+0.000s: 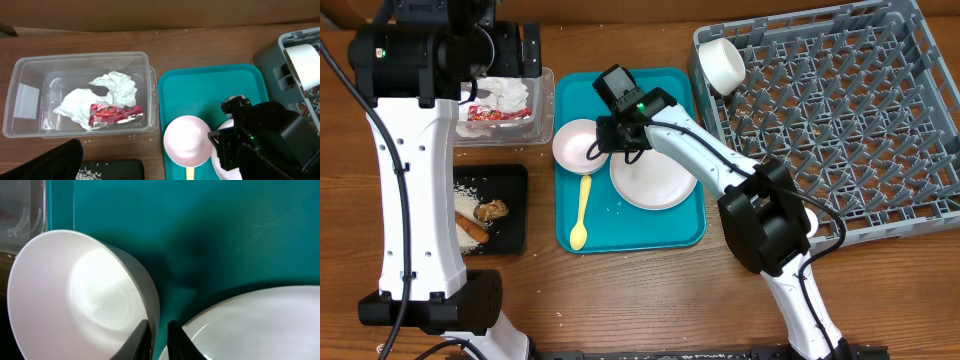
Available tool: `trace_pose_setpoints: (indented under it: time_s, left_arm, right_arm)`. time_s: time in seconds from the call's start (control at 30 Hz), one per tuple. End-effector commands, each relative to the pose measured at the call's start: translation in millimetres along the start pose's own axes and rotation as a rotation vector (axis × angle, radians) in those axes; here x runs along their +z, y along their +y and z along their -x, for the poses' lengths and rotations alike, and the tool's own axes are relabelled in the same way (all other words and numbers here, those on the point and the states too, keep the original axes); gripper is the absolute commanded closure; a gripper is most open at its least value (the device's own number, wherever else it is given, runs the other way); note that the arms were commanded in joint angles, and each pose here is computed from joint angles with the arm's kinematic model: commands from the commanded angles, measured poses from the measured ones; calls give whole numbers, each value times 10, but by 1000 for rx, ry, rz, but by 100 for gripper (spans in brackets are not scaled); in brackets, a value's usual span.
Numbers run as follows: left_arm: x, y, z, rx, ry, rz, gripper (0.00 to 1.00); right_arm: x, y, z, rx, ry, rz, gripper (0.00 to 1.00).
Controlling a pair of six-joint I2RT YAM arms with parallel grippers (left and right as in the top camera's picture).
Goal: Sort waste into correct bins and load items into the dishwasher
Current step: 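Grasp the pink bowl rim with the right gripper, then lift the pink bowl and set it in the dish rack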
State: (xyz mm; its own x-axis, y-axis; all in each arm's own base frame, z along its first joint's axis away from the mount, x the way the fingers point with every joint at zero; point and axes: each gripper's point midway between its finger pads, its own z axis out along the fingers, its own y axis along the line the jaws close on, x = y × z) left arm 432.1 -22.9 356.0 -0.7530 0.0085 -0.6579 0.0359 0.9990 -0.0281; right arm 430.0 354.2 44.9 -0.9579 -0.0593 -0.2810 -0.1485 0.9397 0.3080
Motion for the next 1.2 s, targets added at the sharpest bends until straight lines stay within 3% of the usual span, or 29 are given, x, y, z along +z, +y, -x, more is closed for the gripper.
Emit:
trace_pose_setpoints:
  time_s: [0.0,0.17,0.27,0.53,0.63,0.83,1.03,1.17]
  left_arm:
    - [11,12,3,-3,0,6,0]
    - [11,14,4,-3,0,7,0]
    - [11,12,3,-3,0,6,0]
    - [11,14,3,-3,0,7,0]
    - [11,14,4,-3,0,7,0]
    - [11,12,3,-3,0,6,0]
    - [11,14,3,-3,0,7,0]
    - [11,12,3,-3,0,6,0]
  right_arm:
    - [55,53,-50,-8,9,0,85]
    - [58,84,-72,-14,11,2,85]
    - [59,88,-66,-15,8,3,96]
    - [-234,-97,235,38,-81,-53,96]
    - [-700,-191,529,33,-168,-76,96]
    - [-2084,-559,949,88,-405,-192,96]
    - [-3450,-1062,865,184,-631,-348,96]
    - [-4187,-1534,598,271,-766,-616,96]
